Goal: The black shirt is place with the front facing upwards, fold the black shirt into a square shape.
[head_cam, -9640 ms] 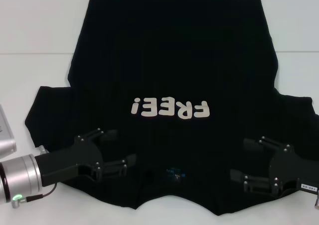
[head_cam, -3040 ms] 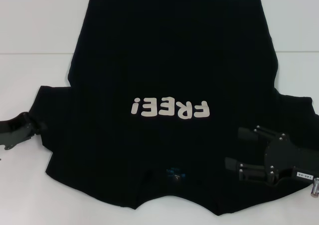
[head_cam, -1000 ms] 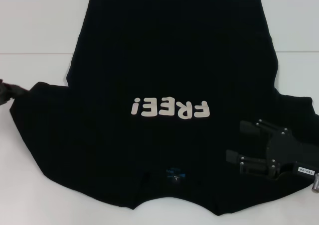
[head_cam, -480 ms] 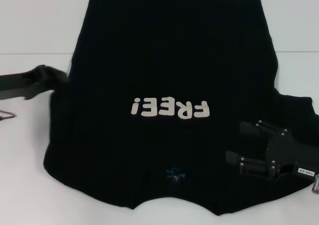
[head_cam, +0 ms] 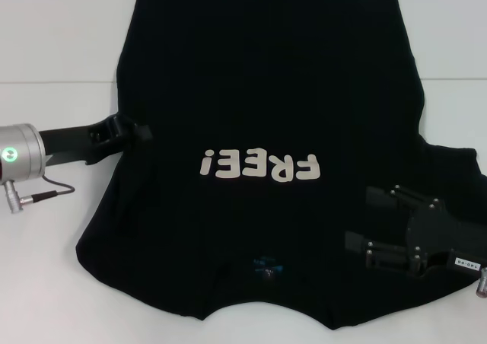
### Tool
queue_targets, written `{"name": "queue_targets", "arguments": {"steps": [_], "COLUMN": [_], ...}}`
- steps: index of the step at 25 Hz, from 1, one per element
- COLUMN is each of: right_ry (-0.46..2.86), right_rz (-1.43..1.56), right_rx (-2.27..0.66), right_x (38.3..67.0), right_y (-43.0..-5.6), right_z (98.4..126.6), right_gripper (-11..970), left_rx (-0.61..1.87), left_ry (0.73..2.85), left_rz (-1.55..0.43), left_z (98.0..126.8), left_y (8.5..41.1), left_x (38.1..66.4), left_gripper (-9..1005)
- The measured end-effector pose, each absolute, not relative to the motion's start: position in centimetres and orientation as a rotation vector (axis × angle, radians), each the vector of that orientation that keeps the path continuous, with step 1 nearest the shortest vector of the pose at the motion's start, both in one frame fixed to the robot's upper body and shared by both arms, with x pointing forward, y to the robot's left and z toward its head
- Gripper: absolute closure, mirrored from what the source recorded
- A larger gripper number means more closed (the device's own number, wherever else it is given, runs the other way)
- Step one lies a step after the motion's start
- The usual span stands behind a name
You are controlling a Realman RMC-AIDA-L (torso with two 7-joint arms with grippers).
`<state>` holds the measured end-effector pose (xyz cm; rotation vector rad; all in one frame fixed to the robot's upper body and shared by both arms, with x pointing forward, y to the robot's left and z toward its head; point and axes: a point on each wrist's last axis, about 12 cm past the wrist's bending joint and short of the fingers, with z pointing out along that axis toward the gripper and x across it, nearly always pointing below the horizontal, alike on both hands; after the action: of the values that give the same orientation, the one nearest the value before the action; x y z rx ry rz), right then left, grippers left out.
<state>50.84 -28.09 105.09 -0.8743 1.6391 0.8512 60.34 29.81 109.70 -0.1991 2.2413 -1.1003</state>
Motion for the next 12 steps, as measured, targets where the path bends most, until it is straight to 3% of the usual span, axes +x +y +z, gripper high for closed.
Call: {"name": "queue_targets", "arguments": {"steps": [10, 12], "right_ry": [1.636, 1.636], "right_rz": [0.852, 0.852], "right_rx": [-0.876, -0.876], "right_x": [50.9, 50.9], "right_y": [-28.0, -28.0], "right_z": [105.2, 105.2], "right_gripper": [94, 95], "left_rx": [-0.315, -0.335], "left_ry": [2.216, 2.197], "left_rz": [-1.188, -1.218], "left_z": [107.5, 107.2], "left_y": [28.4, 28.1], "left_x": [59.6, 59.4], "left_gripper": [945, 862]}}
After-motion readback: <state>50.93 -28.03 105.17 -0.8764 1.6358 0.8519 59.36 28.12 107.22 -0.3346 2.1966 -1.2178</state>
